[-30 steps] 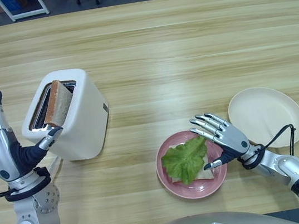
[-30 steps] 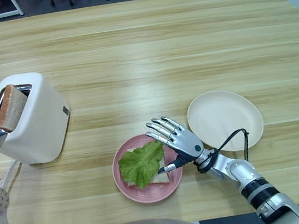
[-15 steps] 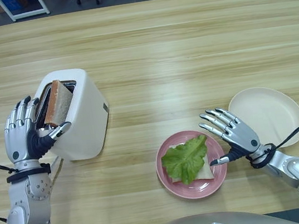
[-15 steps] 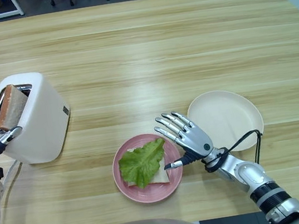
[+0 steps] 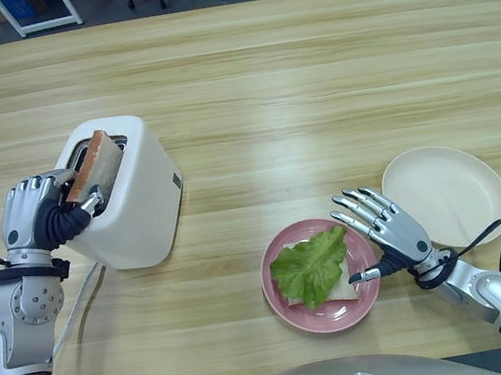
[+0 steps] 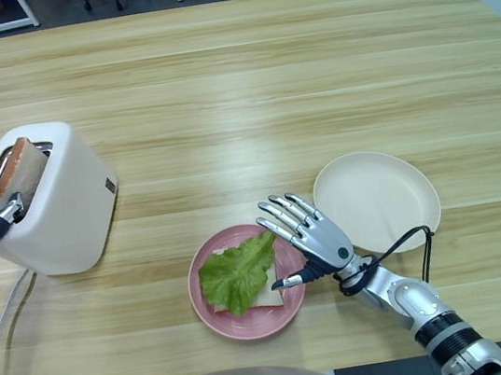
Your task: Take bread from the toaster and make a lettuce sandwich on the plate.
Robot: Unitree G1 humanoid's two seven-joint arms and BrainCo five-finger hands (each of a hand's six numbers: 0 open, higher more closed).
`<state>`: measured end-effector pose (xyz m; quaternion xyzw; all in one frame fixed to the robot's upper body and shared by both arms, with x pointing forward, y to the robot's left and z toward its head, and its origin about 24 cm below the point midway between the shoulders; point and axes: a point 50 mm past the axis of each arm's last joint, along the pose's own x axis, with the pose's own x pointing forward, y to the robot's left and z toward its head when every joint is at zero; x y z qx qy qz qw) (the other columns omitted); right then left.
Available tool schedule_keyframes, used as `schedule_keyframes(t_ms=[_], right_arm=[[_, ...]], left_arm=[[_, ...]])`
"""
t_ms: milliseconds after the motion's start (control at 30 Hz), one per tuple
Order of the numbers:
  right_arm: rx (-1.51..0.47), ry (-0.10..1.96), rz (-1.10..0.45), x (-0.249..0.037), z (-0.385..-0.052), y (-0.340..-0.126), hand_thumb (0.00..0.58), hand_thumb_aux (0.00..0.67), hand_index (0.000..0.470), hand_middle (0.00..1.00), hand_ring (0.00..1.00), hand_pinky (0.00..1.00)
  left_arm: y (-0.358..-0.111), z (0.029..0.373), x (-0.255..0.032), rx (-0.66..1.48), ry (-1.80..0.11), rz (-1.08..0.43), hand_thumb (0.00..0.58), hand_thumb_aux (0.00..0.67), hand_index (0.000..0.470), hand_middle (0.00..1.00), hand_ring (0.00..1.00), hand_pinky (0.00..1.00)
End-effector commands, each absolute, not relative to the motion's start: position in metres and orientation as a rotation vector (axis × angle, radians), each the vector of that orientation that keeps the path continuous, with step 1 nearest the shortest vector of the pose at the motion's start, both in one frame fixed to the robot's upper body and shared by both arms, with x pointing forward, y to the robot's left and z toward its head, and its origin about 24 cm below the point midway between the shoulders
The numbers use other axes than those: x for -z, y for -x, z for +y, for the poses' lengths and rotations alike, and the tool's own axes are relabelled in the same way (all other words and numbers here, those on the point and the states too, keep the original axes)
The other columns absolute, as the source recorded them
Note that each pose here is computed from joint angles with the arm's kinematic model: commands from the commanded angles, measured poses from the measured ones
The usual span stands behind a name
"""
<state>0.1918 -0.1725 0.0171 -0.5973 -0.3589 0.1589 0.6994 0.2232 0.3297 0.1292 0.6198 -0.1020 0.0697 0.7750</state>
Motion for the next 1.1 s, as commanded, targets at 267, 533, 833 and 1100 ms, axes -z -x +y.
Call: schedule_keyframes(t_ms=[267,533,833,1100], right_arm=[[-0.287,1.289,-0.822,-0.021,-0.172,-0.191,0.0,0.0,0.0,0.0,0.0,0.0],[-0.201,1.131,-0.911,-0.042,-0.167,-0.183,0.0,0.0,0.0,0.0,0.0,0.0],[-0.325,0.808,-1.017,-0.089,-0.148,-0.157,0.0,0.0,0.0,0.0,0.0,0.0],[-0.453,0.818,-1.0,-0.085,-0.139,-0.155,0.0,0.0,0.0,0.0,0.0,0.0]], left_arm=[[-0.228,0.302,-0.156,-0.551,-1.201,-0.648,0.58,0.67,0.47,1.0,1.0,1.0],[-0.212,0.201,-0.151,-0.047,-0.542,-0.926,0.58,0.67,0.47,1.0,1.0,1.0],[-0.191,0.142,-0.061,0.574,-0.175,-0.313,0.58,0.67,0.47,1.0,1.0,1.0],[-0.187,0.109,-0.033,0.69,-0.129,-0.193,0.58,0.67,0.47,1.0,1.0,1.0]])
